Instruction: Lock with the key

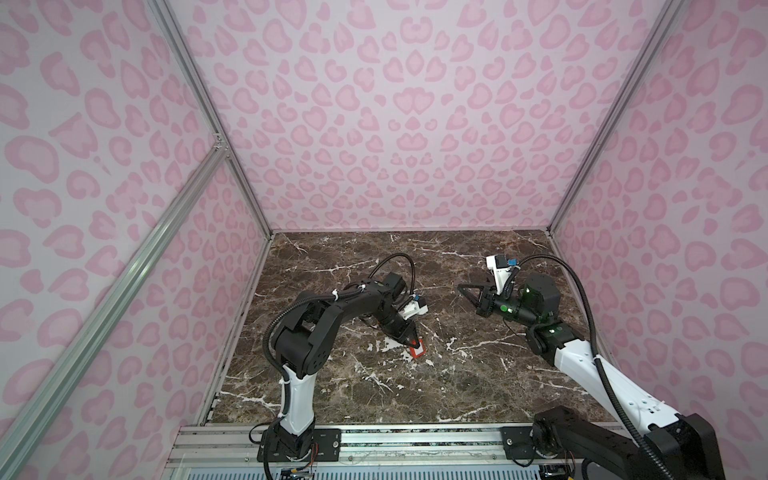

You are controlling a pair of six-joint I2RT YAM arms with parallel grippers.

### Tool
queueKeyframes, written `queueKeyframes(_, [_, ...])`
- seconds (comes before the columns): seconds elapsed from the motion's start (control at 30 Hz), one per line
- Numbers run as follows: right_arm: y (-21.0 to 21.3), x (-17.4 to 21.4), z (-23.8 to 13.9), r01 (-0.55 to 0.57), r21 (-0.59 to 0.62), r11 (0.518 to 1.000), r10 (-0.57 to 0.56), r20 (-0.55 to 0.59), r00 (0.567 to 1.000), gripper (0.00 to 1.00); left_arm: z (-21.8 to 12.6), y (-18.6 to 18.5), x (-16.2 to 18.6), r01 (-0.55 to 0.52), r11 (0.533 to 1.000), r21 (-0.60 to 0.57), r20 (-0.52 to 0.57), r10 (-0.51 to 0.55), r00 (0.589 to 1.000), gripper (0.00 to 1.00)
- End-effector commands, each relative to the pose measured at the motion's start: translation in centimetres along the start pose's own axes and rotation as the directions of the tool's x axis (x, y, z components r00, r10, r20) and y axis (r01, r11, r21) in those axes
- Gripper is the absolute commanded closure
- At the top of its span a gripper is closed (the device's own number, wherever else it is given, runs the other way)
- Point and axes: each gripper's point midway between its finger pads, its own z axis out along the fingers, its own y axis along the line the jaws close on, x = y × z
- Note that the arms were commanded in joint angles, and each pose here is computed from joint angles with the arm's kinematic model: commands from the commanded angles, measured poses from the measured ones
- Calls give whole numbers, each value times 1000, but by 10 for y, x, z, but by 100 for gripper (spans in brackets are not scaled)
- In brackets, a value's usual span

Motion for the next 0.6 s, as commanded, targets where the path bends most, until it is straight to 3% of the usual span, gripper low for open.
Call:
queueKeyframes(0.0, [0, 1, 1, 7, -7, 1000, -7, 2, 1000, 100, 5, 2, 8, 6, 1000, 2, -38, -6, 999, 84])
queueKeyframes(0.23, [2, -1, 1, 7, -15, 1000, -7, -1, 1000, 100, 3, 5, -5, 11, 1000, -16, -16, -11, 1000, 65])
queueKeyframes(0.33, [3, -1, -1, 14, -11, 1000, -14, -4, 1000, 100, 4, 6, -8, 15, 1000, -21, -15, -15, 1000, 50])
queueKeyframes(0.57, [6, -4, -6, 21, -1, 1000, -21, 11, 1000, 100, 0, 6, -25, 12, 999, -30, 23, -11, 1000, 43])
